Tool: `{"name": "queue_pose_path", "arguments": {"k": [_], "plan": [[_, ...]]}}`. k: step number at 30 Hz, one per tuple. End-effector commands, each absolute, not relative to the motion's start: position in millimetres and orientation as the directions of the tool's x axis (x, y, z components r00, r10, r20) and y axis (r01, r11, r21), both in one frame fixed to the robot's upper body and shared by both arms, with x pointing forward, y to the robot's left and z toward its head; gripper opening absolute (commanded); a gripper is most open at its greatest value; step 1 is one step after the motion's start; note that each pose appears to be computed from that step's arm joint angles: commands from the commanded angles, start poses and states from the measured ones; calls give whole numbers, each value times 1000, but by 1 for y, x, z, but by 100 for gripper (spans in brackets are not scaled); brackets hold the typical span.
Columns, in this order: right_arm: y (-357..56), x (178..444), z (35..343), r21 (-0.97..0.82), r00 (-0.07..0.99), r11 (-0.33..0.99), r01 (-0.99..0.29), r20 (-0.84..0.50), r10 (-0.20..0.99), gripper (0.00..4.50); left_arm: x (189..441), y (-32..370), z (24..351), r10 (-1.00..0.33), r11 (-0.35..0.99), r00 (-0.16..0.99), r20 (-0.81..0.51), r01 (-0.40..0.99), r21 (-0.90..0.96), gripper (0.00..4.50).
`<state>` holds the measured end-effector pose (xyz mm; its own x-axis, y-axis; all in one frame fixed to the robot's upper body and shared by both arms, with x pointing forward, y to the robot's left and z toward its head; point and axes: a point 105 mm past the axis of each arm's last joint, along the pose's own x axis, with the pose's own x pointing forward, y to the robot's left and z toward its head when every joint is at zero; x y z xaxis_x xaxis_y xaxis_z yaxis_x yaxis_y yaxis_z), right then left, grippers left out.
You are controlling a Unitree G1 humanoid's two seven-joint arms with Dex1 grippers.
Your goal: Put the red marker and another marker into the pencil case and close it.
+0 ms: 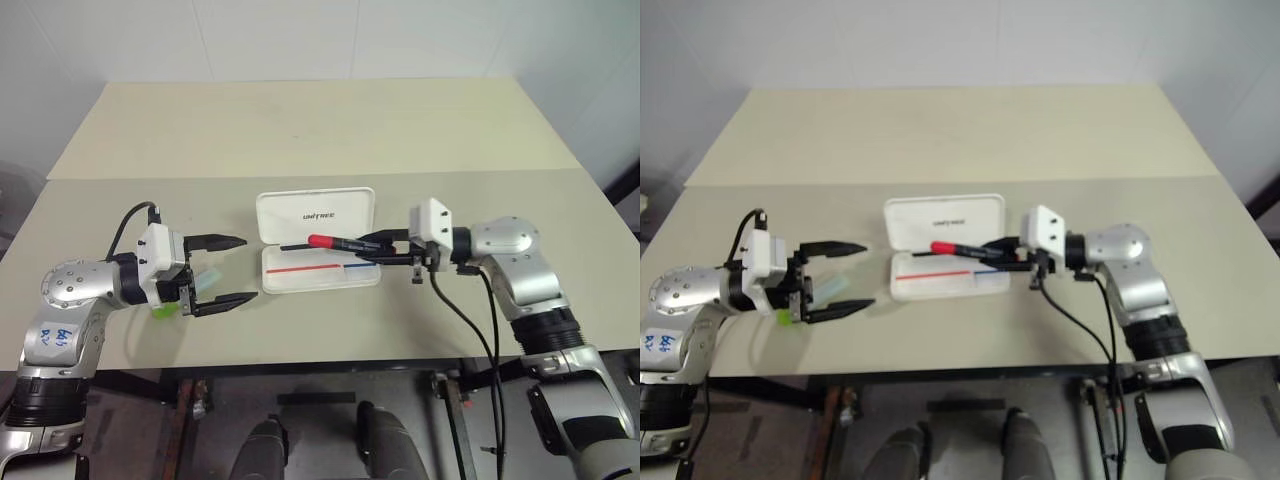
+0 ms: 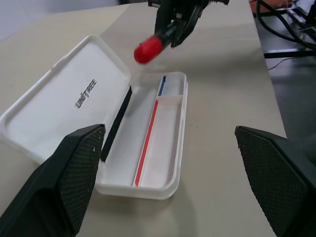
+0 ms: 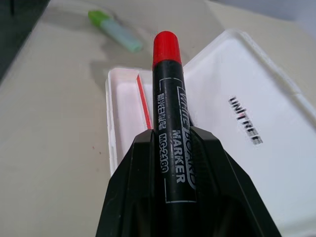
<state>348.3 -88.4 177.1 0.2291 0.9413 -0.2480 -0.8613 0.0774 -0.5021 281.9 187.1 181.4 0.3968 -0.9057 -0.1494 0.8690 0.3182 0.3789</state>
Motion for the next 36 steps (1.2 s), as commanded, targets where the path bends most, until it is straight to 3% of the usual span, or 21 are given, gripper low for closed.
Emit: {"name": "queue_pose_path", "arguments": {"k": [1, 8, 18, 28, 31, 36], "plan": [[-77, 360, 182, -573, 253, 67, -817, -252, 934, 64, 276, 189, 191, -898, 324, 416, -142, 844, 428, 450], [-51, 378, 177, -668, 291, 54, -742, -249, 924, 64, 273, 190, 190, -886, 353, 444, -133, 833, 427, 450], [-30, 373, 161, -705, 234, -49, -707, -299, 925, 64, 269, 189, 188, -879, 378, 462, -119, 826, 419, 450], [-19, 370, 183, -749, 211, -27, -662, -220, 952, 428, 271, 187, 188, -879, 381, 463, -114, 824, 419, 450], [-15, 362, 194, -723, 149, -22, -690, -172, 974, 447, 271, 187, 188, -878, 383, 465, -112, 823, 419, 450], [-24, 320, 210, -556, -98, -127, -822, -81, 992, 447, 268, 194, 186, -858, 416, 501, -113, 807, 419, 450]]}}
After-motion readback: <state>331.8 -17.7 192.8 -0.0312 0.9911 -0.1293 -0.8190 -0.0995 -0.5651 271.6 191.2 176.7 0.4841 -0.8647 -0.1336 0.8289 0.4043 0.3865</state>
